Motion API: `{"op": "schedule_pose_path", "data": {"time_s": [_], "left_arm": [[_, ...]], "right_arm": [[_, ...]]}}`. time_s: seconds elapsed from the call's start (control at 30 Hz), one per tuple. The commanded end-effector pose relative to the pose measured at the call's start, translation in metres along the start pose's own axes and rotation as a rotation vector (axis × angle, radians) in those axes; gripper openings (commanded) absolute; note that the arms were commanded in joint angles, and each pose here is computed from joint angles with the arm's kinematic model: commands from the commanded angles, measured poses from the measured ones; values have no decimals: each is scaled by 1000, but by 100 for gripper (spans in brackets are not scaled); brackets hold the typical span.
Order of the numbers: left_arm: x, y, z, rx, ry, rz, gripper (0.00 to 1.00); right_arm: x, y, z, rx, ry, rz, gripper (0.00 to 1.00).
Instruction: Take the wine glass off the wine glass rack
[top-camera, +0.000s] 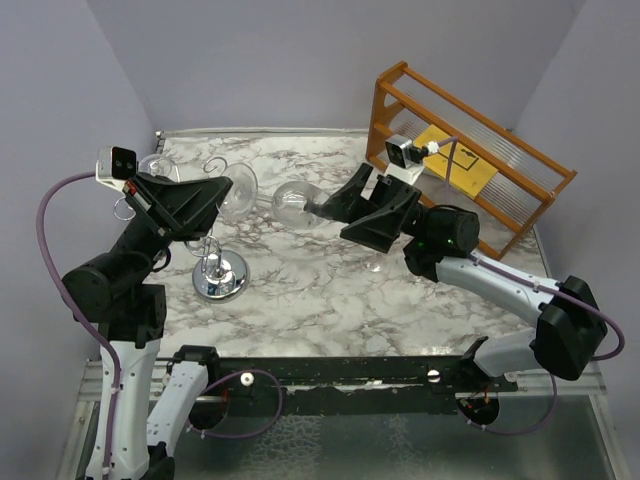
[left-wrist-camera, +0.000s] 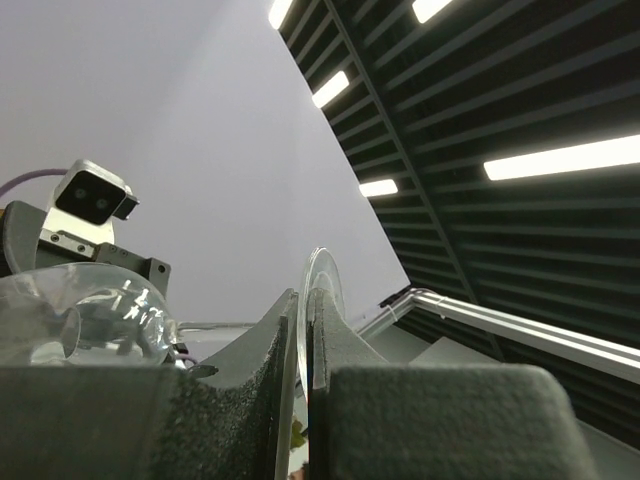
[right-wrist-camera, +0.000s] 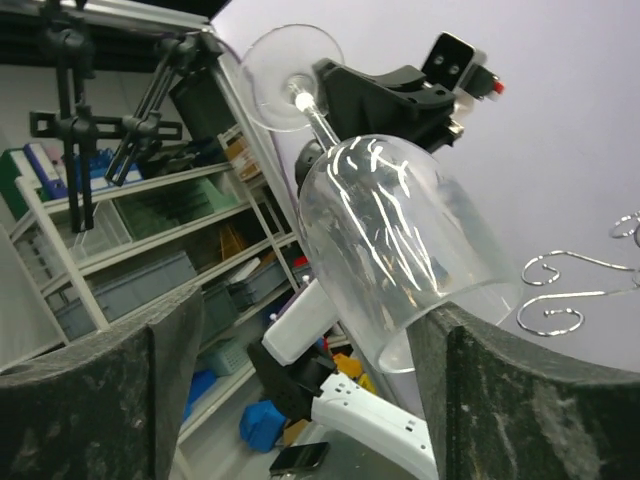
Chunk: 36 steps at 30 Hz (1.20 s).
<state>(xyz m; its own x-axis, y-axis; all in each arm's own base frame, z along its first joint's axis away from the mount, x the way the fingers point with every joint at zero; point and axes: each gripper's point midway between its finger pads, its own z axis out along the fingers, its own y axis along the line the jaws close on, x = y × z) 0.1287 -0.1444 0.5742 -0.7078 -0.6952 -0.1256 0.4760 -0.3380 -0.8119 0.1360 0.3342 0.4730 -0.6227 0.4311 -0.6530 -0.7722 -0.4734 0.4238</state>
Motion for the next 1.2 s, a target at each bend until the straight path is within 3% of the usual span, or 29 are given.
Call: {"op": "schedule_pose_path", "data": {"time_s": [0.0, 0.1, 0.17, 0.33, 0.53, 0.63, 0.77, 1.0, 1.17], "left_arm": [[10, -10, -5, 58, 38, 2, 0], [9, -12, -6, 92, 31, 20, 0], [8, -15, -6, 115, 34, 37, 0], [10, -23, -7, 176, 43, 75, 0], [9, -13, -6, 162, 48, 142, 0], [9, -6, -5, 144, 60, 178, 0], [9, 1, -5, 121, 61, 218, 0], [6, 1, -1, -2, 8, 431, 33], [0, 5, -2, -26, -25, 466, 71]], "right_arm": [[0, 42, -2, -173, 14, -35, 74], [-3, 48, -2, -199, -3, -38, 56], [-6, 55, -4, -226, -30, -45, 53], [-13, 66, -4, -271, -55, -60, 30], [-19, 69, 1, -283, -67, -29, 18], [-21, 69, 1, -294, -78, -5, 2], [-22, 70, -2, -307, -104, -8, 1], [-30, 70, -12, -292, -203, -57, 1], [-39, 66, -22, -267, -305, -35, 1]]}}
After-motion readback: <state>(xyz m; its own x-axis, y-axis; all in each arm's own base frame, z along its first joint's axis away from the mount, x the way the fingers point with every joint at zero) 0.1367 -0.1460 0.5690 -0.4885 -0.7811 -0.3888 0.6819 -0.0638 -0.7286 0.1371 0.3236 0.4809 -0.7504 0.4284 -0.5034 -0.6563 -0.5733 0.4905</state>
